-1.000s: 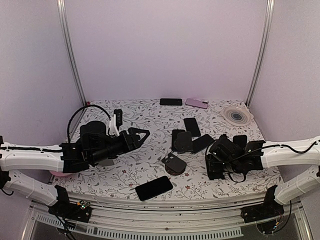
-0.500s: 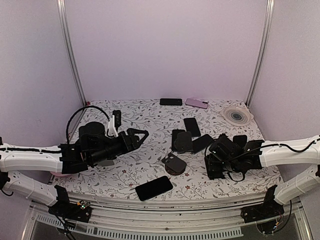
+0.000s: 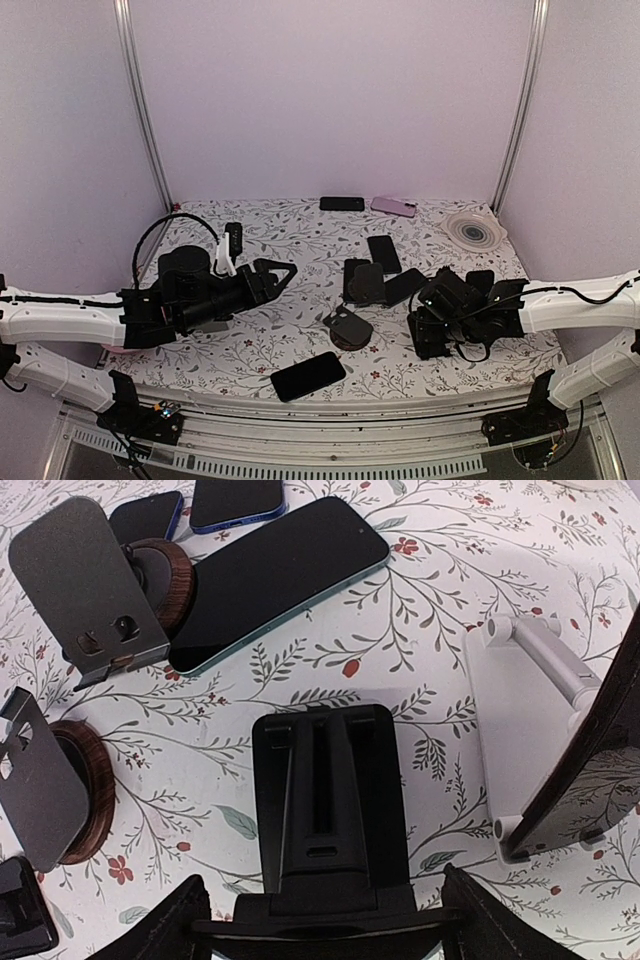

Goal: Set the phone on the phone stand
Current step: Place the phone stand at the center of the board.

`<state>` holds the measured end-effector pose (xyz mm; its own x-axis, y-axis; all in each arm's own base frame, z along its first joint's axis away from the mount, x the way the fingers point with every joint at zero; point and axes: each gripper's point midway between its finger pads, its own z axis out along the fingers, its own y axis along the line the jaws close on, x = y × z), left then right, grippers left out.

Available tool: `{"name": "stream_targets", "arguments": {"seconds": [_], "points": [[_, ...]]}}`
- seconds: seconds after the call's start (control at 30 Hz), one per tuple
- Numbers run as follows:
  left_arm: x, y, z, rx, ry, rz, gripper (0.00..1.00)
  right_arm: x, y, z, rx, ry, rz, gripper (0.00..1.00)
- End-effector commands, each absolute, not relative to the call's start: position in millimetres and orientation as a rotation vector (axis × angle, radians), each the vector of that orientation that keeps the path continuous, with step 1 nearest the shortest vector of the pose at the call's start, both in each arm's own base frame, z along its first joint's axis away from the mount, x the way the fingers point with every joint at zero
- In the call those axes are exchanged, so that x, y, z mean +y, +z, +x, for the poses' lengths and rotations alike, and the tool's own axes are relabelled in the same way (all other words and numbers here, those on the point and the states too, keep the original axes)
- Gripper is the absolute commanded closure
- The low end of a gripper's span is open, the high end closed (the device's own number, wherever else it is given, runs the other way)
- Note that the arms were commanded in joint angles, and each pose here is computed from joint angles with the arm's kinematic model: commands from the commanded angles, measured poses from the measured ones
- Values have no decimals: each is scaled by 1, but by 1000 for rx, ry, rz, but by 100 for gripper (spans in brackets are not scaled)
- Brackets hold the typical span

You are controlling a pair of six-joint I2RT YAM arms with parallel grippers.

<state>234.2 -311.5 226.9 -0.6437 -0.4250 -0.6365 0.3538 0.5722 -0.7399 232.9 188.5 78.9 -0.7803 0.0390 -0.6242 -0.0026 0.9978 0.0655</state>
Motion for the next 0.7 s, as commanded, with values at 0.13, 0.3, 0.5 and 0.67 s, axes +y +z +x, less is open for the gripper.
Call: {"name": "stream_targets", "arguments": {"seconds": [0.13,0.3,0.5,0.67], "points": [[-308,228,235,1941,-1157,-66,31,199,94,241,2433,143,36,16],[-308,228,235,1941,-1156,-68,31,201,96,241,2432,159,38,11],[-309,228,235,1942,-1158,-67,31,203,98,242,2432,168,35,1],[-309,228,235,1941,-1158,-65,31,205,101,242,2426,182,38,1]]}}
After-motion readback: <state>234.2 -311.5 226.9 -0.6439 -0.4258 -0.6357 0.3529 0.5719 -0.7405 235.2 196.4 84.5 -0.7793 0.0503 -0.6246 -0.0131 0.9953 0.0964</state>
